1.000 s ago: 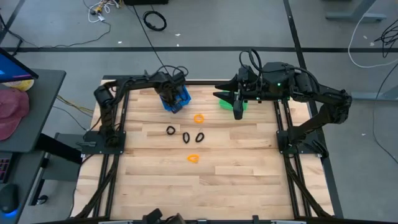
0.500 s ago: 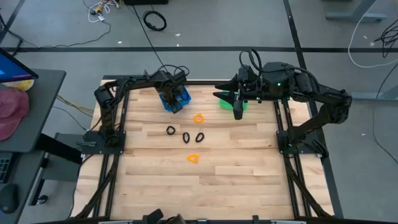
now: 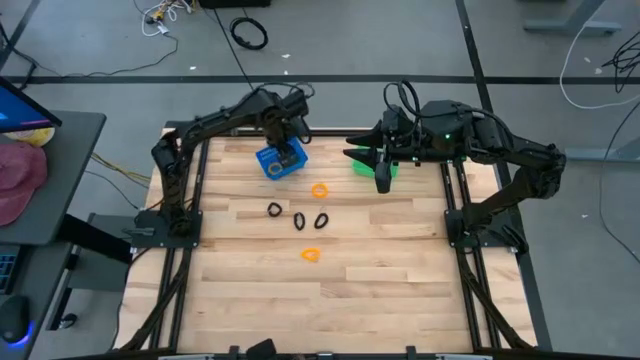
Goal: Sort spring keychains
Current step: Put the black spring keychain into the green bin
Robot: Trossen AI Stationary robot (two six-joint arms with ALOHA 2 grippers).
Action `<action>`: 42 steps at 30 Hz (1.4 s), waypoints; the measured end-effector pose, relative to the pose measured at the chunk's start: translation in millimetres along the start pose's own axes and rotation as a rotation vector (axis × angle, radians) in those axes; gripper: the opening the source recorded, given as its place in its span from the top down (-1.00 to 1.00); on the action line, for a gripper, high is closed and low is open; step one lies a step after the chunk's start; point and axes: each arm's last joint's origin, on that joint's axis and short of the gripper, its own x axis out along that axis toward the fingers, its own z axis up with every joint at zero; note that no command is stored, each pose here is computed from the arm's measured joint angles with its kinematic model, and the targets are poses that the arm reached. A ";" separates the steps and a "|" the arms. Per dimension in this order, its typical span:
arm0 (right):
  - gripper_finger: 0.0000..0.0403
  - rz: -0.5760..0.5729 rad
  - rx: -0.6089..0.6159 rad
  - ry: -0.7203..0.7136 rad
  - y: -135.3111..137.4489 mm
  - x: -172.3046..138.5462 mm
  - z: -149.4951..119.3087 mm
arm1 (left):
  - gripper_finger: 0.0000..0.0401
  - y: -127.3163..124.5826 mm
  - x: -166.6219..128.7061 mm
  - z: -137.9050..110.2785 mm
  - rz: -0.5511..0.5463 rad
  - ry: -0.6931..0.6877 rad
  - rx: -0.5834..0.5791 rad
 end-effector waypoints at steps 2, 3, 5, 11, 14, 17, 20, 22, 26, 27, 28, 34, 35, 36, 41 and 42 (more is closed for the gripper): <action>0.32 -0.002 -0.002 0.010 -0.2 0.0 -1.0 | 0.11 -8.3 -22.4 2.0 0.011 -0.088 -0.006; 0.32 -0.002 -0.003 0.015 -0.2 0.0 -1.4 | 0.17 -13.2 -33.2 0.9 0.017 -0.127 -0.013; 0.32 -0.004 -0.004 0.020 -0.3 0.0 -2.0 | 0.31 -22.0 -52.8 -3.1 0.018 -0.209 -0.028; 0.32 -0.004 -0.013 0.024 -0.4 -0.3 -2.3 | 0.90 -58.6 -112.8 -24.5 -0.020 -0.467 0.007; 0.32 -0.004 -0.017 0.025 -0.5 -0.2 -2.4 | 0.95 -77.1 -141.7 -35.3 -0.029 -0.621 0.112; 0.32 -0.004 -0.020 0.025 -0.4 -0.3 -2.4 | 0.98 -90.3 -164.0 -45.7 -0.037 -0.742 0.195; 0.32 -0.005 -0.020 0.027 -0.5 -0.3 -2.6 | 0.98 -100.2 -176.9 -52.6 -0.067 -0.821 0.217; 0.32 -0.005 -0.020 0.030 -0.6 -0.3 -2.9 | 0.99 -107.9 -174.9 -55.3 -0.088 -0.863 0.232; 0.32 -0.006 -0.021 0.035 -0.6 -0.3 -3.3 | 0.99 -121.4 -148.9 -63.7 -0.159 -0.918 0.227; 0.32 -0.007 -0.022 0.039 -0.7 -0.3 -3.7 | 0.99 -124.2 -140.0 -66.8 -0.178 -0.927 0.229; 0.32 -0.007 -0.022 0.041 -0.7 -0.4 -4.0 | 0.99 -126.6 -134.1 -70.0 -0.202 -0.951 0.223; 0.32 -0.007 -0.020 0.043 -0.7 -0.4 -4.2 | 0.99 -131.4 -120.7 -89.1 -0.319 -1.098 0.191; 0.32 -0.007 -0.020 0.044 -0.7 -0.4 -4.2 | 0.99 -130.6 -120.5 -91.4 -0.322 -1.095 0.179; 0.32 -0.008 -0.021 0.044 -0.8 -0.4 -4.3 | 0.99 -129.6 -118.8 -93.6 -0.315 -1.069 0.166; 0.32 -0.007 -0.025 0.043 -0.8 -0.3 -4.1 | 0.91 -128.9 -110.8 -100.6 -0.319 -0.952 0.172; 0.32 -0.007 -0.025 0.044 -0.7 -0.4 -4.2 | 0.89 -129.6 -109.1 -104.5 -0.325 -0.913 0.188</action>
